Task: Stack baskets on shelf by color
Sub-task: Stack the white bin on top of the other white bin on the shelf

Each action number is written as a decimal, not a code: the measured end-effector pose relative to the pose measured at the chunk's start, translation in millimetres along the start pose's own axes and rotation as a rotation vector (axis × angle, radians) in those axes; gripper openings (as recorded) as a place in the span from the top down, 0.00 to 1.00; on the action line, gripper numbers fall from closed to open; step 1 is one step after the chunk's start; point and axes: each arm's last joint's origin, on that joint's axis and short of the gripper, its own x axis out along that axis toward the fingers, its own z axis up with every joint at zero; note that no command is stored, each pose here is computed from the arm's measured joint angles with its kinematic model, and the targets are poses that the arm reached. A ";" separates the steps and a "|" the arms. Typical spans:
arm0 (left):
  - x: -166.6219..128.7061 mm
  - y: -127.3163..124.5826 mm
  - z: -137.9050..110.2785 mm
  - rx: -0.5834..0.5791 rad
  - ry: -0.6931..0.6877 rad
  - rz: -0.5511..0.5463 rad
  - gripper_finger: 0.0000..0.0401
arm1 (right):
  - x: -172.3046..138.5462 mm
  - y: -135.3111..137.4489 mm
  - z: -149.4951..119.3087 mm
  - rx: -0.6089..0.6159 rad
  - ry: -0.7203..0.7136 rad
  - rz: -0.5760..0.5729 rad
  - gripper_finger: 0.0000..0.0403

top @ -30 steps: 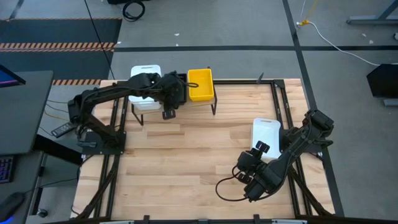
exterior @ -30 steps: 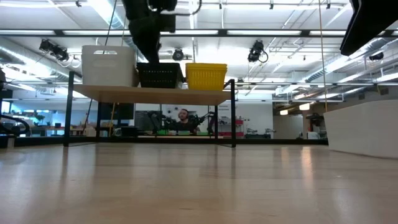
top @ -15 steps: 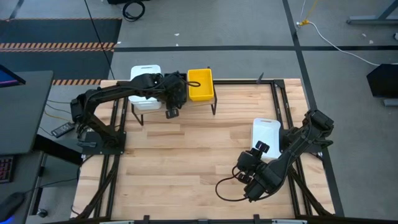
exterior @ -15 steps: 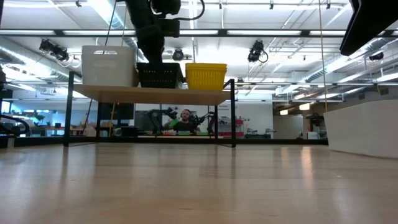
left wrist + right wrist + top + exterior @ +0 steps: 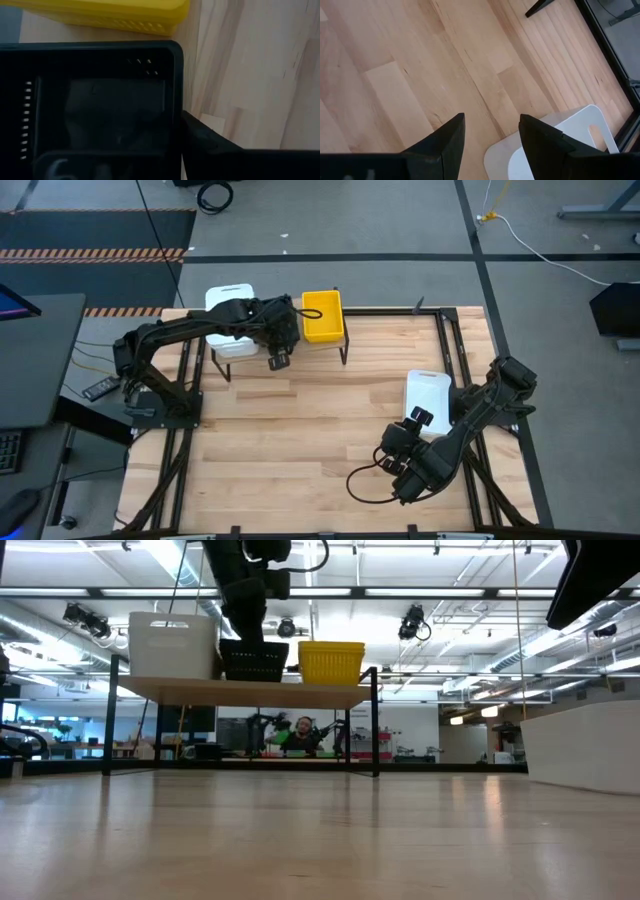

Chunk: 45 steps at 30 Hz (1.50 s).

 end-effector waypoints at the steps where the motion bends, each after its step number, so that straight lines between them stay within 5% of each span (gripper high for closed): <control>1: 0.0 0.1 0.0 0.000 0.000 0.000 0.92 | 0.0 0.0 0.0 0.000 0.000 0.000 0.52; 10: 0.1 0.0 -0.4 0.011 0.004 -0.001 0.85 | 0.0 0.0 0.2 0.000 -0.007 -0.002 0.52; 18: -0.6 -5.3 0.6 0.069 -0.001 -0.007 0.93 | 0.0 -0.1 0.5 0.000 -0.014 -0.004 0.52; 34: -1.1 -7.6 0.2 0.086 0.004 -0.012 0.92 | 0.0 0.3 0.5 0.003 -0.016 0.000 0.52; 45: -1.9 -9.7 0.0 0.111 0.011 0.014 0.74 | 0.0 0.4 0.7 -0.003 -0.018 0.000 0.52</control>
